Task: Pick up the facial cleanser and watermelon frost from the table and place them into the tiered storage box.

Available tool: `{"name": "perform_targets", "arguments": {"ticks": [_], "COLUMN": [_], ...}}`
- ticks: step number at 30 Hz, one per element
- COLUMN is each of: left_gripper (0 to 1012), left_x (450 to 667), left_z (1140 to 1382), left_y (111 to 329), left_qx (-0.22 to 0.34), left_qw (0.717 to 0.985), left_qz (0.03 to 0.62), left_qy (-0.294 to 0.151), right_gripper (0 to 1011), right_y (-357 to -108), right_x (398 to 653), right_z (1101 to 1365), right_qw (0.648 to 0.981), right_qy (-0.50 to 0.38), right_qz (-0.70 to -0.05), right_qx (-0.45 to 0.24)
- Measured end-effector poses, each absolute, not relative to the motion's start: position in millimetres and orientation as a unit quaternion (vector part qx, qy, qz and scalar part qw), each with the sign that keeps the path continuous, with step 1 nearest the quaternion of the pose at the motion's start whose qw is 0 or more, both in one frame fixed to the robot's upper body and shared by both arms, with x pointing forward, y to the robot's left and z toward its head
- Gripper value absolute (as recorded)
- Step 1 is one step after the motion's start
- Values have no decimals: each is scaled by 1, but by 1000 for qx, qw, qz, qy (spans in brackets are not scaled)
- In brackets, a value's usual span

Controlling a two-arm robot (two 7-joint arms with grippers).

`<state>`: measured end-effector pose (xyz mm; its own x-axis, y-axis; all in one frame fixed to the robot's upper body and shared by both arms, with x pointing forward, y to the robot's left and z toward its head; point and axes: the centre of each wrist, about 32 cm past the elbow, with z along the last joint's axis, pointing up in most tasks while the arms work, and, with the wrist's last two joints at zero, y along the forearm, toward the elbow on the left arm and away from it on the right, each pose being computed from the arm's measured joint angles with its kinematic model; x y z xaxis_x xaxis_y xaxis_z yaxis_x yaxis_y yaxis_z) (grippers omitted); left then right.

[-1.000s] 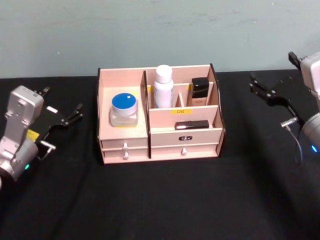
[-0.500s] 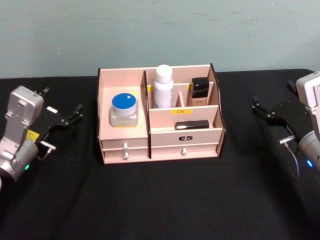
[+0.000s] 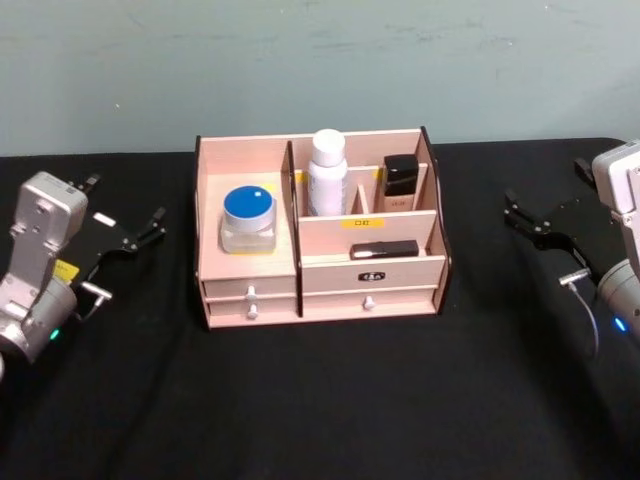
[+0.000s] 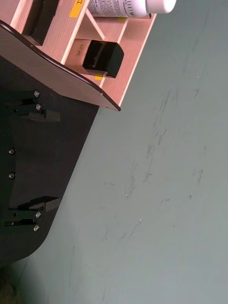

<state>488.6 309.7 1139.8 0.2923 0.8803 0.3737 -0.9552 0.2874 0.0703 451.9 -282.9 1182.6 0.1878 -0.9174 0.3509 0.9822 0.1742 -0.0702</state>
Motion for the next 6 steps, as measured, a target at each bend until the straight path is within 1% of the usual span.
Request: {"name": "perform_targets", "arguments": {"ticks": [6], "left_gripper": [1010], "left_x": [489], "left_z": [1140], "left_y": [310], "left_qx": [141], "left_qw": [791], "left_qz": [580], "left_qy": [-132], "right_gripper": [1003], "right_y": [-283], "right_x": [452], "right_z": [1183], "right_qw": [757], "right_qy": [-116], "right_qz": [-627], "right_qx": [-141]}}
